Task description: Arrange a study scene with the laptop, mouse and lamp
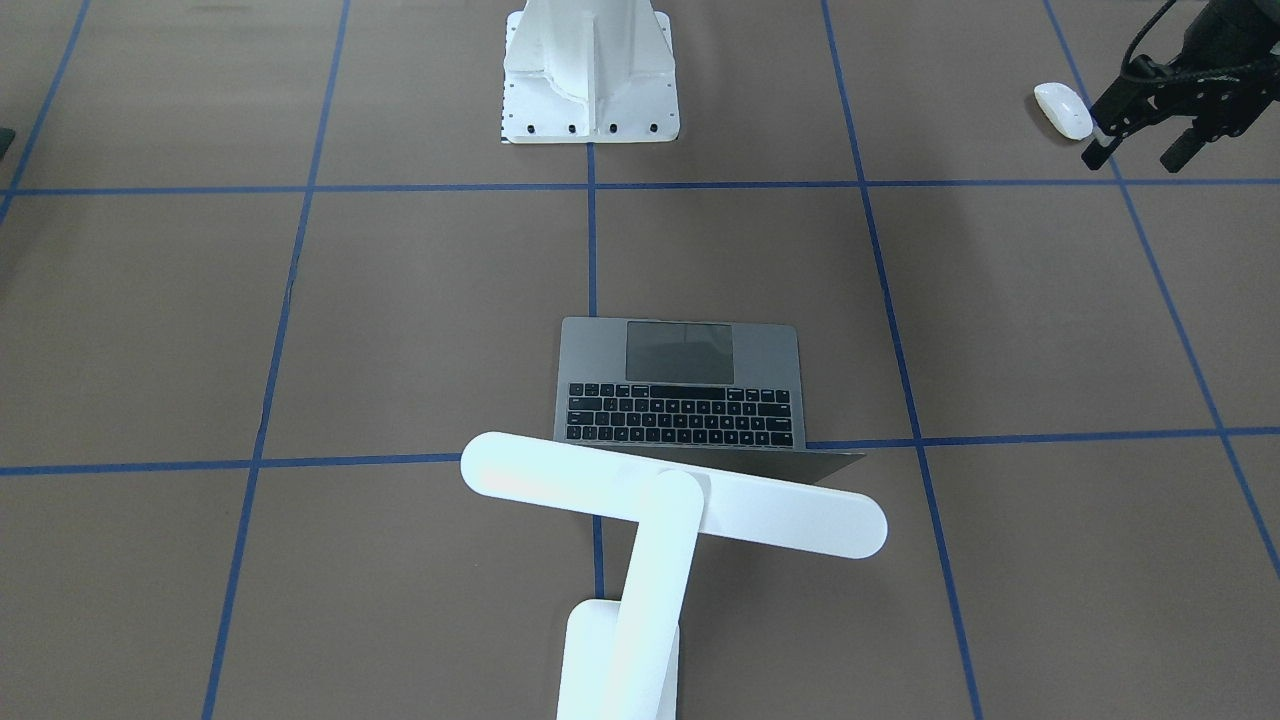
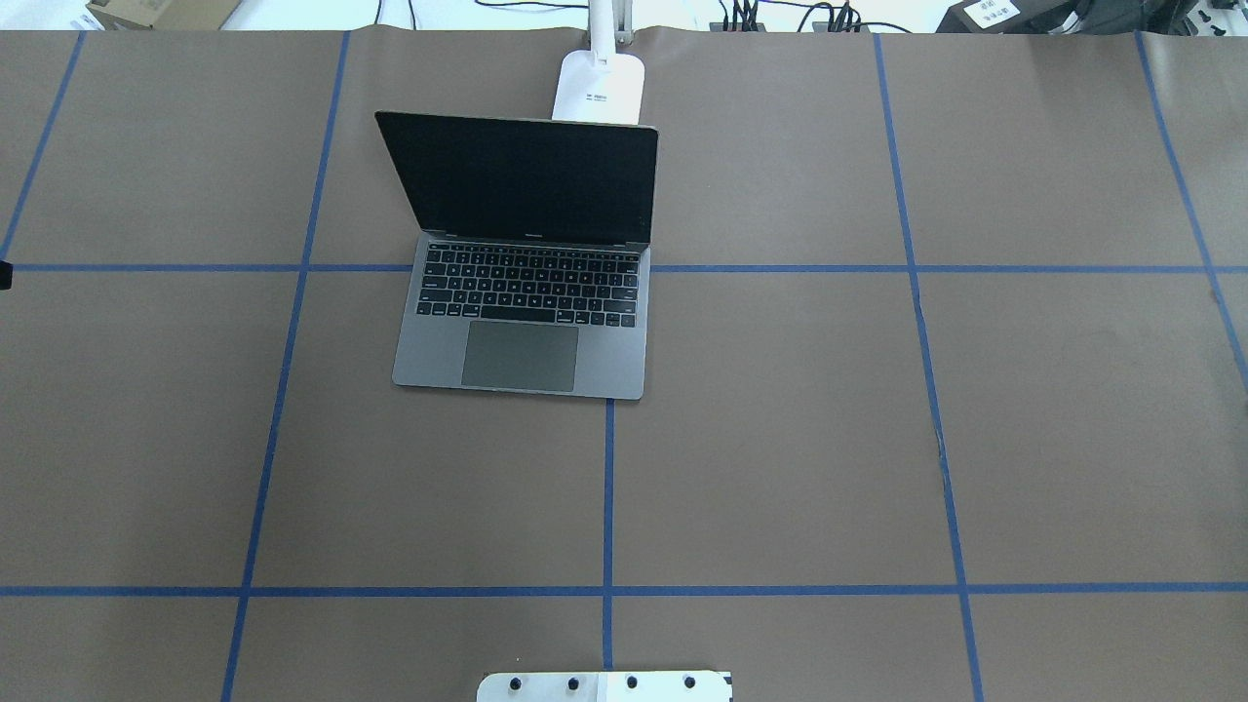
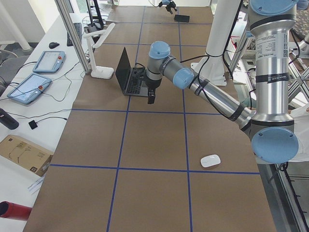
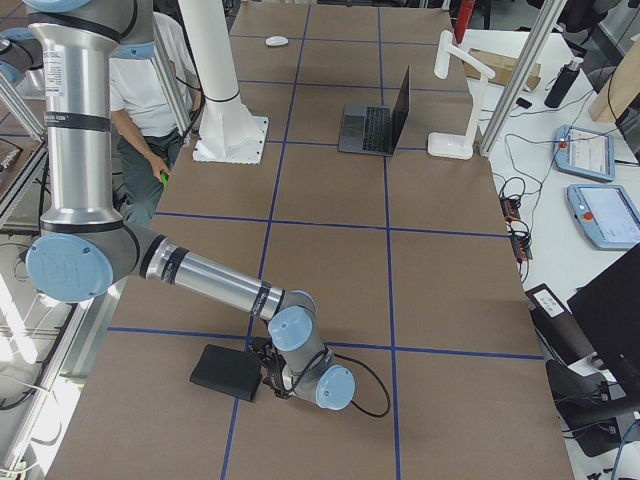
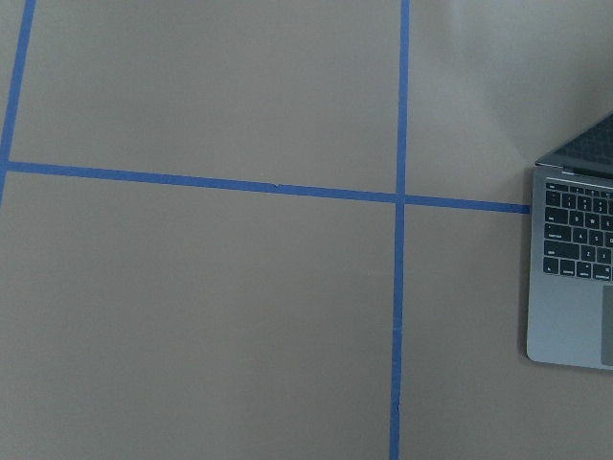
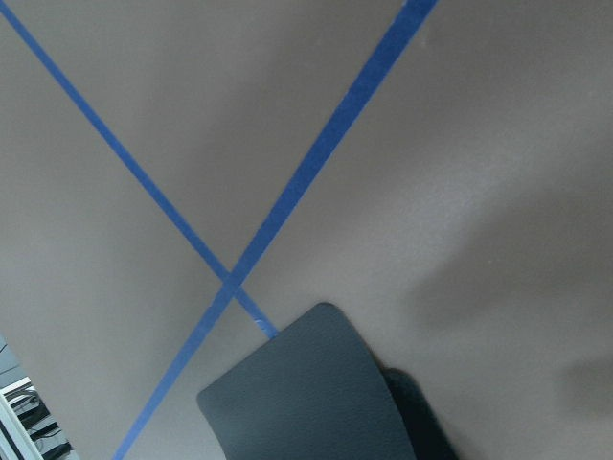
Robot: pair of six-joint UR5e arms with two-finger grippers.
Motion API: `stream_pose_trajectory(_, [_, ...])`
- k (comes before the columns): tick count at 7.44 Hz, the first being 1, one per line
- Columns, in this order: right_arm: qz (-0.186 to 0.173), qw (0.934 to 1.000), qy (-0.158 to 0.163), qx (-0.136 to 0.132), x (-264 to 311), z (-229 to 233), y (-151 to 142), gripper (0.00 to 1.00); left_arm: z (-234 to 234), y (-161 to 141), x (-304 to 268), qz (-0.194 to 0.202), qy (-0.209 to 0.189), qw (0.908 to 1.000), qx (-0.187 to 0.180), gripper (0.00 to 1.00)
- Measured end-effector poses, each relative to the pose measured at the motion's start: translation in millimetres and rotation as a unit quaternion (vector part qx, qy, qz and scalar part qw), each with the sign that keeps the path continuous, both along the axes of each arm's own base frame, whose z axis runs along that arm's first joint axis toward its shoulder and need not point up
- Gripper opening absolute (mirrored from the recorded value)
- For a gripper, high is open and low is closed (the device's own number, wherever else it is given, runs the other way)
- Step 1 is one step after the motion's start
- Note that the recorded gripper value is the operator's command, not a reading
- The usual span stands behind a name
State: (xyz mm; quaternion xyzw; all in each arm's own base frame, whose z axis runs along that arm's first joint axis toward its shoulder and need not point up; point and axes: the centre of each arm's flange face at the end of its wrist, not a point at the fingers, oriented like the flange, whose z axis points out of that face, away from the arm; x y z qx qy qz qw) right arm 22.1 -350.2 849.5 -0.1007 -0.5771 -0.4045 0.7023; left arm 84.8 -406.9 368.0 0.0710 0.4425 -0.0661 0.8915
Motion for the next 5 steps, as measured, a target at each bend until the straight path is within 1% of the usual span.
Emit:
stream_pose_trajectory(1, [-0.006,1.0,-0.002,0.007,-4,-1,-2,0.96,0,0,0,0.0,0.0,1.0,0.0,1.0])
stream_pose_trajectory(3, [-0.017,0.9991,-0.003,0.038,-7,4,-7,0.97,-1,0,0,-0.001,0.0,1.0,0.001,1.0])
stream_pose_trajectory(4, [-0.019,0.9987,-0.003,0.047,-7,11,-6,0.97,-3,1,0,-0.001,0.001,1.0,0.002,1.0])
stream_pose_trajectory(5, [-0.02,0.9987,-0.003,0.048,-7,15,-4,0.97,-5,2,-1,-0.002,0.002,1.0,0.004,1.0])
